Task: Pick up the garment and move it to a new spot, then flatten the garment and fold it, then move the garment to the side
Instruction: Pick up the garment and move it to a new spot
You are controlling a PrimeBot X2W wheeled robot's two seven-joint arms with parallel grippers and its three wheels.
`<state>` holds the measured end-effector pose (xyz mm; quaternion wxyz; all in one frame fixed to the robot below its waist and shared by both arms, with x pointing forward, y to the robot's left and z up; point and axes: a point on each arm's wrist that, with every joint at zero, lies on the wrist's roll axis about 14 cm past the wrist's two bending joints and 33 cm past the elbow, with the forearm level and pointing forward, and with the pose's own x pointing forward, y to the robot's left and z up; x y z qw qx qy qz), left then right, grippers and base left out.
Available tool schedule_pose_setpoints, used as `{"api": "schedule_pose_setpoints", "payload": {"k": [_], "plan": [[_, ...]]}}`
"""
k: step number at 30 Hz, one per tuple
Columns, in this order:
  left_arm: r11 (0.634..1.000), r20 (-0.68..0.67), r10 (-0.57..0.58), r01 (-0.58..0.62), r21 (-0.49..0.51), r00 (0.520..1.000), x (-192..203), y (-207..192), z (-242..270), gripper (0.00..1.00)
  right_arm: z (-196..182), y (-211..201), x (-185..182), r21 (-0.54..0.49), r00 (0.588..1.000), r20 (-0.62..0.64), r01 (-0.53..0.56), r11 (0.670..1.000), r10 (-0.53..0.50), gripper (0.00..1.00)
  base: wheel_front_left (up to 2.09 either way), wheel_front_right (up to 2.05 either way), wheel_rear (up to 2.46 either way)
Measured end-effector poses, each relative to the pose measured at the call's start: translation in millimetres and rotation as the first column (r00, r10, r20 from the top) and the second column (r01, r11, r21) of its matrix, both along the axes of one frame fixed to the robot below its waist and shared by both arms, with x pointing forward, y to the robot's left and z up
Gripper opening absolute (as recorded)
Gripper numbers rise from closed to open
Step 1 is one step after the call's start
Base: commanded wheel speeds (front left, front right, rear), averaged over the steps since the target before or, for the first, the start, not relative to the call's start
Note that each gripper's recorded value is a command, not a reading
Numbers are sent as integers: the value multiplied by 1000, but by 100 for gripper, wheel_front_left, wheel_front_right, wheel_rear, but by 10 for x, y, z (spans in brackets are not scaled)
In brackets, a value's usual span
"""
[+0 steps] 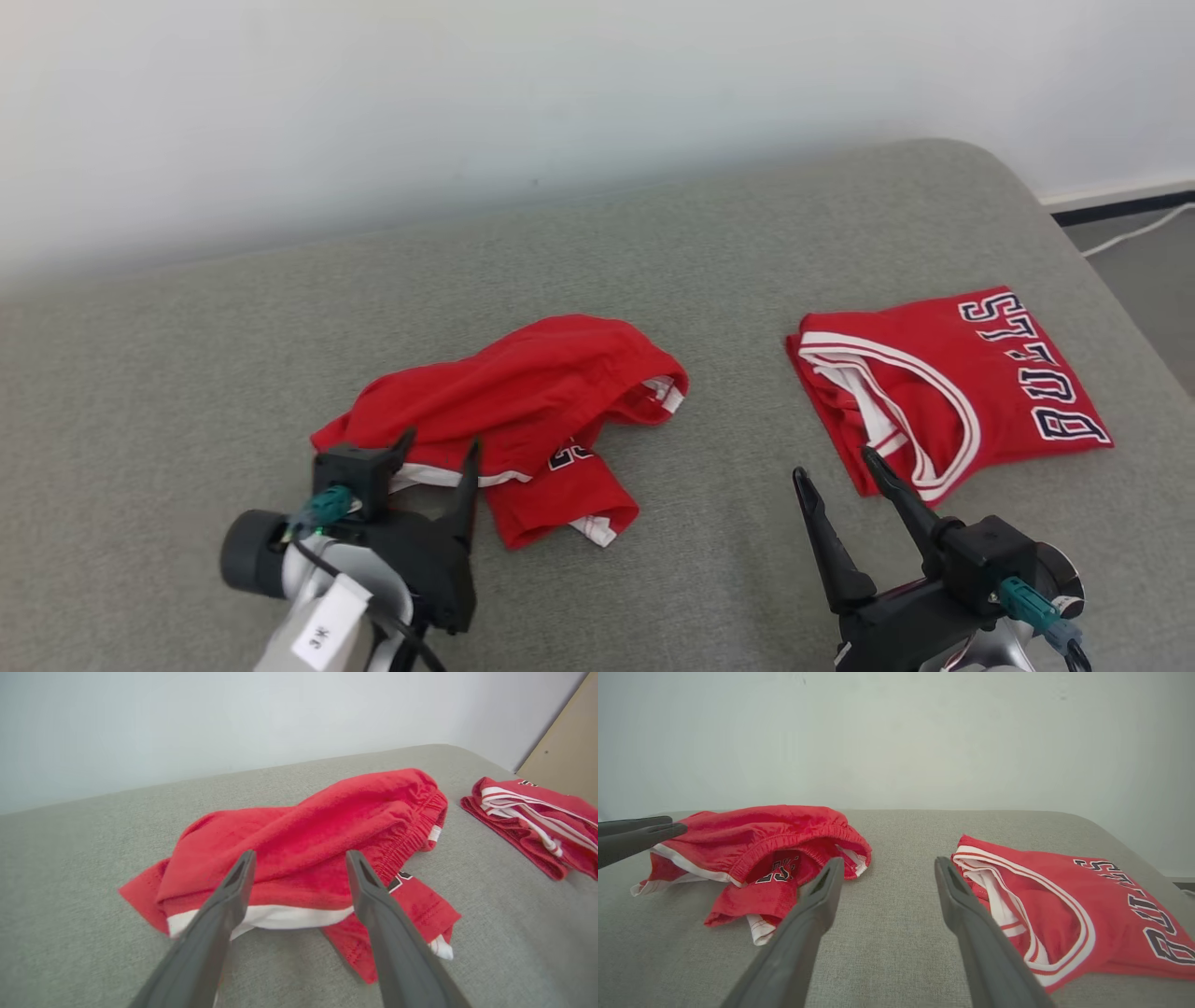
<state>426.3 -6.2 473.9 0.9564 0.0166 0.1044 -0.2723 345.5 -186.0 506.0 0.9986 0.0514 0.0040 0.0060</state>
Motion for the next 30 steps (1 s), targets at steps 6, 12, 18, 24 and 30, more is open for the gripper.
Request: {"api": "schedule_pose_setpoints", "payload": {"k": [6, 12, 18, 24, 30], "plan": [[988, 49, -151, 152, -3, 987, -72, -535, 181, 100, -26, -142, -105, 5, 998, -9, 55, 998, -55, 100, 0, 0, 0], [969, 53, -248, 247, 23, 967, -85, -884, 214, 100, -68, -322, -237, 3, 992, -22, 124, 992, -124, 100, 0, 0, 0], [948, 42, -318, 316, 43, 947, -105, -1151, 193, 100, -85, -486, -354, -1, 982, -28, 186, 983, -186, 100, 0, 0, 0], [913, 39, -399, 392, 115, 916, -106, -1429, 115, 100, -80, -656, -438, -2, 967, -28, 253, 968, -252, 100, 0, 0, 0], [887, 54, -410, 385, 255, 910, 89, -1463, -35, 100, -152, -785, -547, -4, 950, -51, 308, 951, -308, 100, 0, 0, 0]]}}
